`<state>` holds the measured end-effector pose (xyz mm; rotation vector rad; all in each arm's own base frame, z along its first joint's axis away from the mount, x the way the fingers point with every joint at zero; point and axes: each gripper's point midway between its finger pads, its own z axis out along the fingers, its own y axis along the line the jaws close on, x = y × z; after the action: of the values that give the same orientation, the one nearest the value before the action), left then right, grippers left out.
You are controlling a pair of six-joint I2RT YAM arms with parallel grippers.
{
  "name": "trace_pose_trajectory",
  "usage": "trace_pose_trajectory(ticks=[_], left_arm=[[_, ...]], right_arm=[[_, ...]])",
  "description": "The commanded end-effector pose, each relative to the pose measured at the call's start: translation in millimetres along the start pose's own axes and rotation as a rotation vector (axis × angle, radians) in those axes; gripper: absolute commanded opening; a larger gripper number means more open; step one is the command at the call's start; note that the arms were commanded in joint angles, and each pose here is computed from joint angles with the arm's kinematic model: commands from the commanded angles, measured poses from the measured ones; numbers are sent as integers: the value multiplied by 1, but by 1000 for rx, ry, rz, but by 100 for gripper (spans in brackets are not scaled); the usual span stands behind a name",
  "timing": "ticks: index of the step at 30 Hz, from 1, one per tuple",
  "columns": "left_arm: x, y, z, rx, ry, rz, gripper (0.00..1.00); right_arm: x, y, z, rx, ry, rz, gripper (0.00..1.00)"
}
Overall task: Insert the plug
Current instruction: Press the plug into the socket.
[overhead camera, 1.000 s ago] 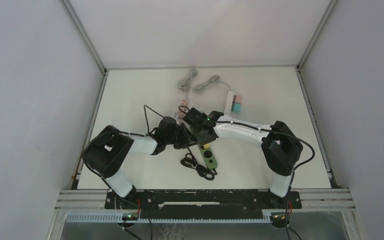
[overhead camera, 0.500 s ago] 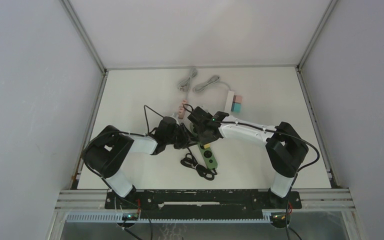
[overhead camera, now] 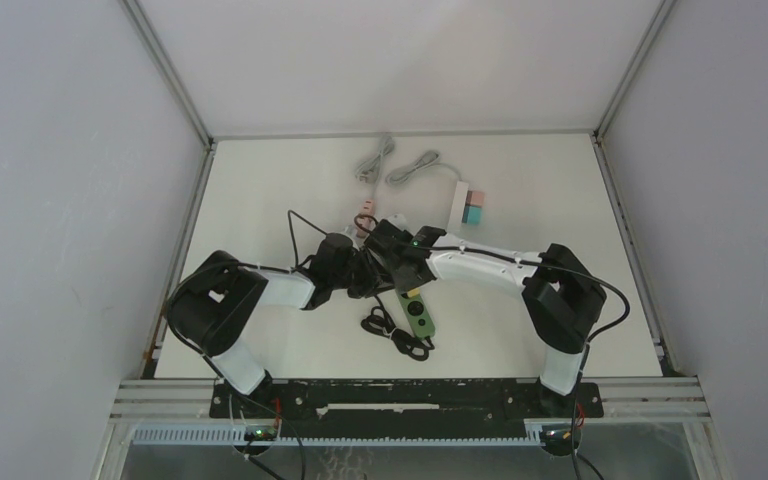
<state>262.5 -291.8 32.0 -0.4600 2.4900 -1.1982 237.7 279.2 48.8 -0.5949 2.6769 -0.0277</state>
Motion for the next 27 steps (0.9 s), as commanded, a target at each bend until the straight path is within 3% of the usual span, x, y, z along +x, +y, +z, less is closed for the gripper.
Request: trace_pose_trajectory(ticks=[1, 15, 22, 23, 27], left_arm=[[6, 2, 0, -10, 19, 8, 32], [7, 0, -2, -5, 15, 13, 32], [7, 0, -2, -7, 13, 13, 32], [7, 1, -2, -9, 13, 13, 32], [7, 2, -1, -12, 10, 11, 32]], right_arm=[[80, 3, 50, 38, 267, -68, 0], [63, -2, 48, 103, 229, -65, 0], [41, 5, 27, 58, 144, -47, 0], [36, 7, 21, 45, 124, -43, 2], [15, 11, 1, 9, 52, -17, 26]])
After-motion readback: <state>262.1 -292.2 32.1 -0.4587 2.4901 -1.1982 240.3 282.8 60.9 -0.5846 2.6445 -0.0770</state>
